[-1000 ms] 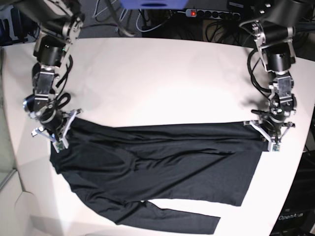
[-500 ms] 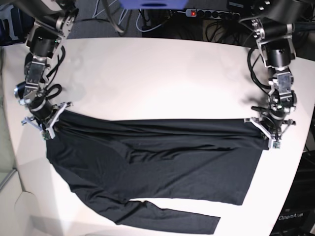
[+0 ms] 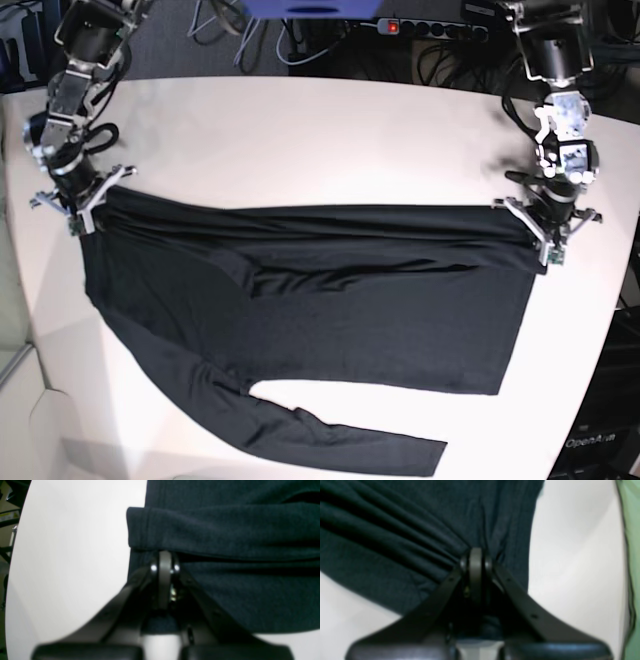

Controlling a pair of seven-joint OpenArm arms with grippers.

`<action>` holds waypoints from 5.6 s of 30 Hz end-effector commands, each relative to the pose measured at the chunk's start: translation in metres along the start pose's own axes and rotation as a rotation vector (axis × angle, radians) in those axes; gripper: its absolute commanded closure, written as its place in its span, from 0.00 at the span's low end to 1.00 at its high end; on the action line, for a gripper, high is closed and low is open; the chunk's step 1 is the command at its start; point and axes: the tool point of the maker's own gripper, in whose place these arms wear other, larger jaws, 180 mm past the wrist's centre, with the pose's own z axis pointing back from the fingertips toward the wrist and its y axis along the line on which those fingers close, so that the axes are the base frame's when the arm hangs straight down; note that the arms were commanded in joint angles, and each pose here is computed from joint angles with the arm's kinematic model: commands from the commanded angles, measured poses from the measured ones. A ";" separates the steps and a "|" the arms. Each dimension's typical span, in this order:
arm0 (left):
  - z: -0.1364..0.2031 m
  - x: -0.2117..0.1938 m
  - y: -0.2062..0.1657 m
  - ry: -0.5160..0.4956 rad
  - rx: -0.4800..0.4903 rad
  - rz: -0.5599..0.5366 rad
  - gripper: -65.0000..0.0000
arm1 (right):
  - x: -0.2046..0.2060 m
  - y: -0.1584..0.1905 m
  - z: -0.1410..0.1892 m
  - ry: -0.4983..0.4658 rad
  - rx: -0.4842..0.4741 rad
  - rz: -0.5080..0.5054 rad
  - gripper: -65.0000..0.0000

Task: Fold the T-shirt properly
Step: 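Hold the folded edge with both grippers and drag the shirt away from the robot, then release the right gripper and move it down the shirt's side, then release the left gripper and grasp the shirt's side edge lower down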

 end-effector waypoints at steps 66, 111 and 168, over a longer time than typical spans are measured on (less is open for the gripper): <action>0.104 -0.040 -0.004 0.009 0.000 0.017 1.00 | -0.017 -0.026 0.128 -0.342 -0.339 -0.187 1.00; 0.085 0.035 0.013 0.037 0.059 -0.061 1.00 | 0.137 -0.050 -0.057 0.151 -0.172 0.044 0.47; 0.080 0.066 0.020 -0.016 0.109 -0.073 1.00 | 0.079 -0.014 -0.080 0.225 -0.025 -0.182 1.00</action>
